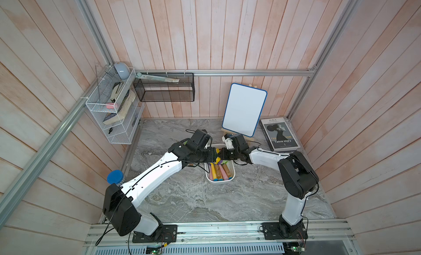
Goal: Put the shovel into the storage box
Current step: Place the shovel in the storage box.
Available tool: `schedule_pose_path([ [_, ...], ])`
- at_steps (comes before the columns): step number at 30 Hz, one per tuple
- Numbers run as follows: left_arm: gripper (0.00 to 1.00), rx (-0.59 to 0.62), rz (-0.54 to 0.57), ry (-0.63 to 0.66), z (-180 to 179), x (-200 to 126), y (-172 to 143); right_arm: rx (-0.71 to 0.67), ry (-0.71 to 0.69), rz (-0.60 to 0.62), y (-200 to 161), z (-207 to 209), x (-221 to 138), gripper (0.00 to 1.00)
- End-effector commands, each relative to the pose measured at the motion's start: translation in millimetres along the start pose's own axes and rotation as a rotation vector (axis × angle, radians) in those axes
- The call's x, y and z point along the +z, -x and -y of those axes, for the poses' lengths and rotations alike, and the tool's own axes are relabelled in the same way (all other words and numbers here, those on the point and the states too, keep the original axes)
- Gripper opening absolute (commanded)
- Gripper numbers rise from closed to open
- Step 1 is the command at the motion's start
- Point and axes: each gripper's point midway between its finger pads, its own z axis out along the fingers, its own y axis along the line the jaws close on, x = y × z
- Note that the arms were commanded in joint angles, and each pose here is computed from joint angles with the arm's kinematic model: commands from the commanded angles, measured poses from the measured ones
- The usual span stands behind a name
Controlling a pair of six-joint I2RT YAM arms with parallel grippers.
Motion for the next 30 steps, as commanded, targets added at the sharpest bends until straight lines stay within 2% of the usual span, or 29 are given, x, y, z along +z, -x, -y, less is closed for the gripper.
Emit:
schedule_pose_path([
  [1, 0.64, 0.0, 0.015, 0.004, -2, -1, 2, -0.002, -0.032, 0.009, -3, 8, 7, 0.0],
  [5, 0.64, -0.001, 0.011, 0.015, -5, 1, 2, -0.003, -0.053, 0.007, -6, 13, 8, 0.01],
  [13, 0.64, -0.011, -0.012, 0.059, -13, 7, -3, -0.009, -0.064, 0.008, -6, 14, 7, 0.23],
  [16, 0.64, -0.021, -0.02, 0.094, -20, 9, -5, -0.018, -0.066, 0.013, -3, 11, 5, 0.28],
  [30, 0.64, -0.14, -0.094, 0.3, -74, 27, -17, -0.073, -0.106, 0.069, 20, -5, -22, 0.34],
])
